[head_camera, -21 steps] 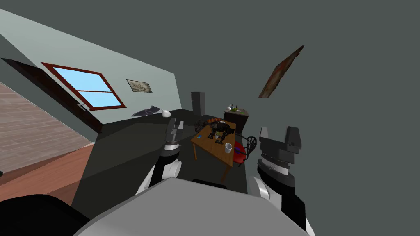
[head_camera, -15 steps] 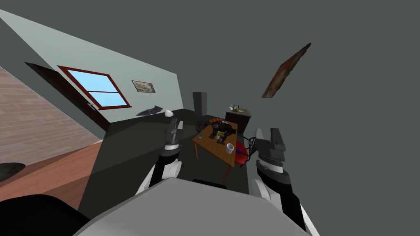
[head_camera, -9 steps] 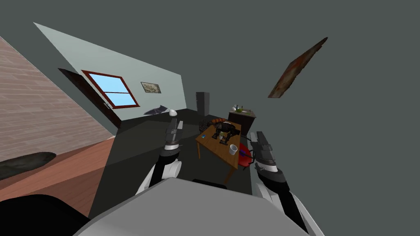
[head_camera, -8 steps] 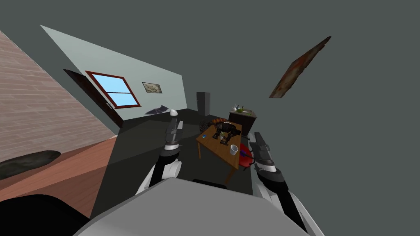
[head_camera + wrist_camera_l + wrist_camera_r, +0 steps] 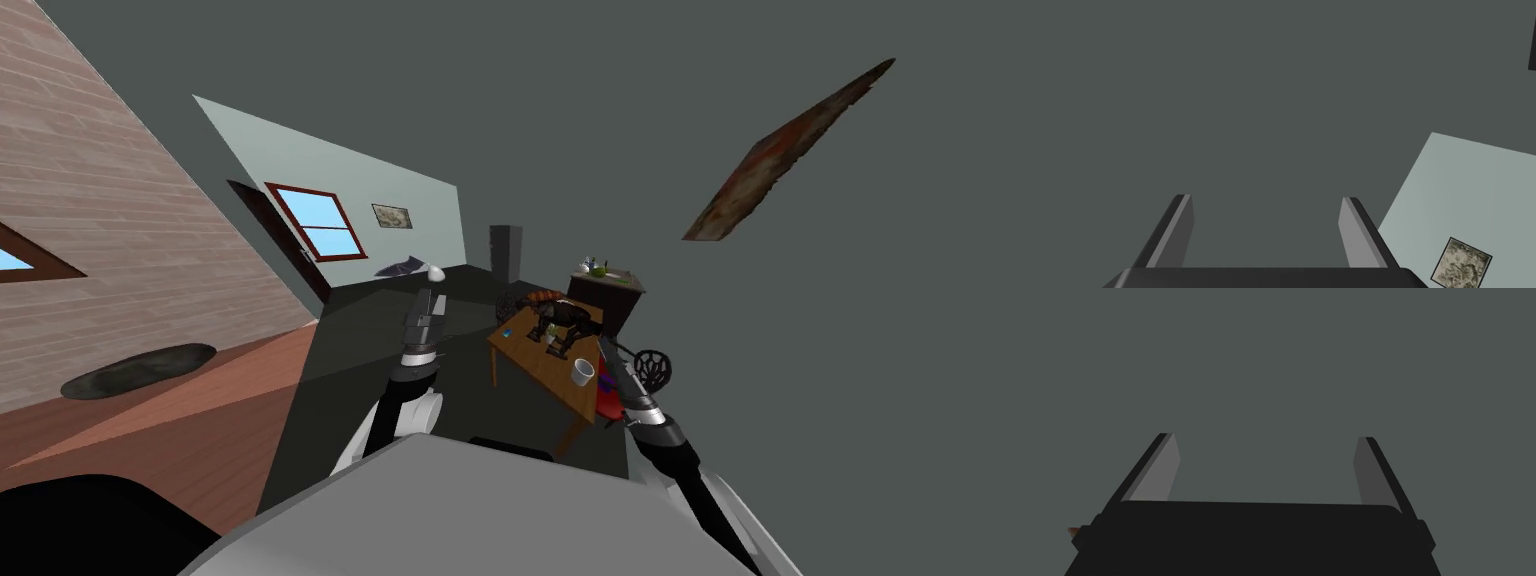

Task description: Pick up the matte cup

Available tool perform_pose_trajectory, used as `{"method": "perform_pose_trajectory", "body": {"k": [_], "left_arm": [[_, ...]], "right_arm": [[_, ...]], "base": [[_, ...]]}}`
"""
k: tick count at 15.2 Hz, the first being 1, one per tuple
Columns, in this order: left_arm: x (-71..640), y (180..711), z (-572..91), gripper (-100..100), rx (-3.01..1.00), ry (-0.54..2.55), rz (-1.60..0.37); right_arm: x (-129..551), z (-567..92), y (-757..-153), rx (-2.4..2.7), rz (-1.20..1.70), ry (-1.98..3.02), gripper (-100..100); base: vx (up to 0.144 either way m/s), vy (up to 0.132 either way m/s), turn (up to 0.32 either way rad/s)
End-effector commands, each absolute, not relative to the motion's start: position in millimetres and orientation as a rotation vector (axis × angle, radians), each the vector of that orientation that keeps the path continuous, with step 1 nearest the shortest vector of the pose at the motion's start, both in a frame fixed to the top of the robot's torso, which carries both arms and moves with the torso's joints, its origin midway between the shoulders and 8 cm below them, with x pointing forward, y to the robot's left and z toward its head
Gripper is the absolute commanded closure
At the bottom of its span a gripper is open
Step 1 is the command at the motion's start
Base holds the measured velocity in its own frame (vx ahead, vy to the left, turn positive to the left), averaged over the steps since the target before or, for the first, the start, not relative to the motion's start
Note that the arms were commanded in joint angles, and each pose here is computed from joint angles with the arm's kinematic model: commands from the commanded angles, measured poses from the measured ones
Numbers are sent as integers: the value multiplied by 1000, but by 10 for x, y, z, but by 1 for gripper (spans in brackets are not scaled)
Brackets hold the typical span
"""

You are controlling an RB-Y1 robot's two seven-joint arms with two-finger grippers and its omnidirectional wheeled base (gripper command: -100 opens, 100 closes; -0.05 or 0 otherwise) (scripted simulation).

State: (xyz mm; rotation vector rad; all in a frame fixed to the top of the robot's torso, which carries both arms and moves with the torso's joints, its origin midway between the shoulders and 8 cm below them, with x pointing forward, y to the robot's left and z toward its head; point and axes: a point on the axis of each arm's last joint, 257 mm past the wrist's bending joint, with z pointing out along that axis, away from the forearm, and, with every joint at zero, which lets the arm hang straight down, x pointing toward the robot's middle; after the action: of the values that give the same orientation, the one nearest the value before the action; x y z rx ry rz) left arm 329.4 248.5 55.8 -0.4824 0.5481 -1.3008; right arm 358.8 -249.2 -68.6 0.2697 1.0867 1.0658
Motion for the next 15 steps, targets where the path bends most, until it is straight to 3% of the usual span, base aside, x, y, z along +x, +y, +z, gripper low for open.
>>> {"method": "perform_pose_trajectory", "body": {"k": [1,15], "left_arm": [[3294,2485,558,0,-482,548,-1301],[3294,2485,558,0,-482,548,-1301]], "right_arm": [[3650,-934,-2543,233,1018,1177,-100],[3601,-2338,-3181,94,756,1613,-100]], "base": [[6,44,193],[16,32,162]]}}
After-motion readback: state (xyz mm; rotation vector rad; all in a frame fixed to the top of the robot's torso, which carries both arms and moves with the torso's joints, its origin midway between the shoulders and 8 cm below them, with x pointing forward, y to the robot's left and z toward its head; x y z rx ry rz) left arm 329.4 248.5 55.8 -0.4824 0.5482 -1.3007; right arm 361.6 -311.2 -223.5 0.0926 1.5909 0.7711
